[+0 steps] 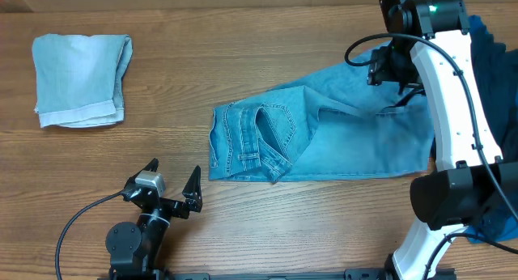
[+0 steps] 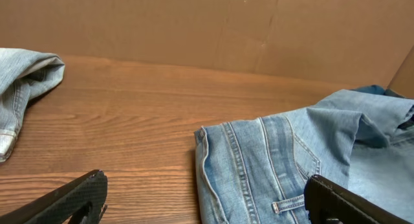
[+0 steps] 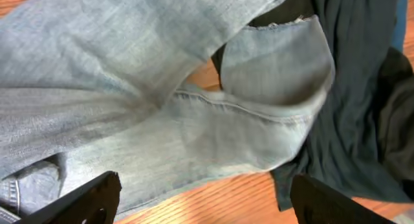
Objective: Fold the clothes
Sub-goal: 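Drag the jeans leftward and lay them flat across the table, then reach the left gripper to the jeans waistband near the back pocket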
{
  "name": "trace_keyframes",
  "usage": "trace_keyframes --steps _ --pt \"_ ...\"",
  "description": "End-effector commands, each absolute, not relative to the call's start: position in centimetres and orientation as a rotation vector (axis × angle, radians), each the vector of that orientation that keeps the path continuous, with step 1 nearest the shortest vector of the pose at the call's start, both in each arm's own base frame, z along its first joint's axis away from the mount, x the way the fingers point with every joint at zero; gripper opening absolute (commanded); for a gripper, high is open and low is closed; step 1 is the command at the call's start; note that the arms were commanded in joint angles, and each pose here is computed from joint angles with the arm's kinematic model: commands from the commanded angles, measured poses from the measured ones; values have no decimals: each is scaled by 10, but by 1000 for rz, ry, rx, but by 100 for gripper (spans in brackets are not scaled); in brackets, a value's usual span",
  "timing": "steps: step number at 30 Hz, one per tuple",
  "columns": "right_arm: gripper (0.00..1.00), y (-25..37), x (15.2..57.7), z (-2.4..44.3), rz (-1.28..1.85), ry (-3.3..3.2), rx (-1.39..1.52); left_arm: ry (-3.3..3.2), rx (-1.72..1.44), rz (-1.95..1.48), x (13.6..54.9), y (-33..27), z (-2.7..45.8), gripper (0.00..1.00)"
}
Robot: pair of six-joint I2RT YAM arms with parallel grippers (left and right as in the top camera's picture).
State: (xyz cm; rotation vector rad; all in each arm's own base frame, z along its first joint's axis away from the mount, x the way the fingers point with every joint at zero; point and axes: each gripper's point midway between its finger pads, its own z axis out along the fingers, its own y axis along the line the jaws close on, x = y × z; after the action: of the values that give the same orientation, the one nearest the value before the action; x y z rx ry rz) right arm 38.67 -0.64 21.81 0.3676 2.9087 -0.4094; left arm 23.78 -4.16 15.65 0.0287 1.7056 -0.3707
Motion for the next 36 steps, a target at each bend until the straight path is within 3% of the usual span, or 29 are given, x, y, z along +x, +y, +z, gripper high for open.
trace_keyframes --steps 1,5,8,13,19,23,26,29,31,36 --pt "90 7 388 277 -222 2736 357 1703 17 -380 238 -41 156 100" --pt "96 21 338 363 5 2530 247 1703 17 -381 238 -41 156 100" --pt "97 23 297 391 74 2458 226 1683 20 -376 238 -41 160 100" --pt "100 29 251 368 163 2472 198 1655 64 -444 236 -52 168 100" --pt "100 36 253 319 238 2441 244 1680 255 -482 223 -74 241 100" --pt "100 35 263 326 238 2396 258 2018 205 -326 268 -58 280 100" --pt "100 20 266 328 205 2365 365 2133 387 -188 304 -93 299 100" --pt "100 -1 267 328 217 2349 468 2148 743 15 327 -160 272 100" --pt "100 -15 267 329 227 2335 513 2218 897 -18 332 -200 225 100" --pt "100 -24 266 329 215 2329 530 2475 1077 -159 328 -236 116 100"
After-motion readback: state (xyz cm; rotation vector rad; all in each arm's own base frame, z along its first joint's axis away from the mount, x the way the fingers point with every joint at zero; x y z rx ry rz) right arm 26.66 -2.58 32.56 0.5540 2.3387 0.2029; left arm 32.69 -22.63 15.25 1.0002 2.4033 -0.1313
